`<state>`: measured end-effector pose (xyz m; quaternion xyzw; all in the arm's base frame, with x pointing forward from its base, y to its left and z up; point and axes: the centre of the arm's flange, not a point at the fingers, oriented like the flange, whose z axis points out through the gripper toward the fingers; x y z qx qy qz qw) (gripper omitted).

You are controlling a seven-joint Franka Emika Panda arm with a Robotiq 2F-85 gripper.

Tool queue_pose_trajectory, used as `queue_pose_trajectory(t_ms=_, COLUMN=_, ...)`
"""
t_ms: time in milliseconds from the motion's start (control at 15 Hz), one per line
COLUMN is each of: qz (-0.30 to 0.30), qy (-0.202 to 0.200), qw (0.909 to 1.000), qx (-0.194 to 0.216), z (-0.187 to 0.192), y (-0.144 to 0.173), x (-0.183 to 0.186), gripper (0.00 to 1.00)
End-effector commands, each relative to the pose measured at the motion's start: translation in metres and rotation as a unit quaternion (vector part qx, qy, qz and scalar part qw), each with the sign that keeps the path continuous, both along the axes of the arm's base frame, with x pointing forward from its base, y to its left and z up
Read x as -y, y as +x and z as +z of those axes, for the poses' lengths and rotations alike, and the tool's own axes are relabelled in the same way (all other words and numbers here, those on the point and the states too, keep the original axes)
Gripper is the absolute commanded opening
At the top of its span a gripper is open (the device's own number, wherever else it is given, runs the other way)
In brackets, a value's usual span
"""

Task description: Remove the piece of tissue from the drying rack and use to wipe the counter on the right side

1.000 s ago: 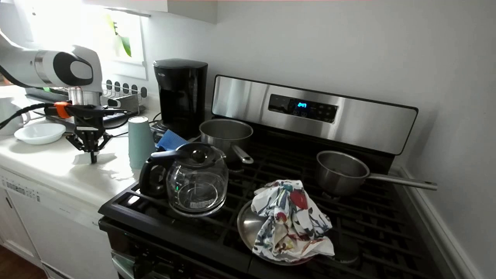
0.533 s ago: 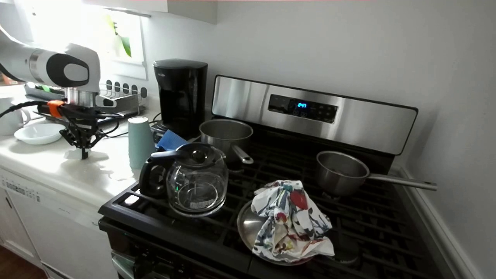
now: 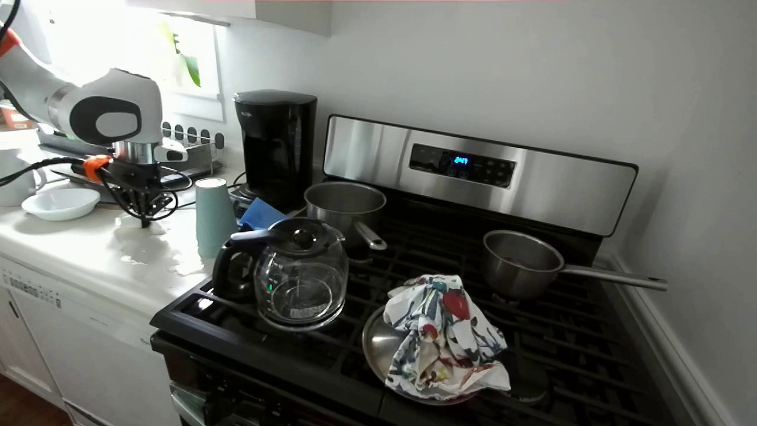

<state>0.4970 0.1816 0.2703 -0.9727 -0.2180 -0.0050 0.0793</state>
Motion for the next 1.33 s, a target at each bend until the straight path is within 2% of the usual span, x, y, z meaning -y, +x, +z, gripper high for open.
queue_pose_trajectory(t_ms=0, qz=-0.025, qy=0.030, qw=0.9987, qx=0.032, z=-0.010, y=0.014, x=-0.005, gripper=0.00)
queue_pose_trajectory(t_ms=200, qz=-0.043, qy=0.043, qw=0.9964, qx=0.060, z=-0.009, y=0.024, x=-0.008, gripper=0.00)
queue_pose_trajectory(t_ms=400, qz=-0.058, qy=0.036, qw=0.9947, qx=0.077, z=-0.006, y=0.034, x=0.000, gripper=0.00)
queue_pose_trajectory(t_ms=733, qz=-0.068, qy=-0.024, qw=0.9925, qx=0.099, z=0.001, y=0.038, x=0.022, gripper=0.00)
queue_pose_trajectory(t_ms=867, qz=-0.061, qy=-0.050, qw=0.9925, qx=0.094, z=0.004, y=0.034, x=0.029, gripper=0.00)
queue_pose_trajectory(t_ms=1000, qz=-0.035, qy=-0.055, qw=0.9946, qx=0.081, z=0.007, y=0.024, x=0.028, gripper=0.00)
queue_pose_trajectory(t_ms=1267, qz=0.025, qy=-0.075, qw=0.9967, qx=0.020, z=0.011, y=0.005, x=0.020, gripper=0.00)
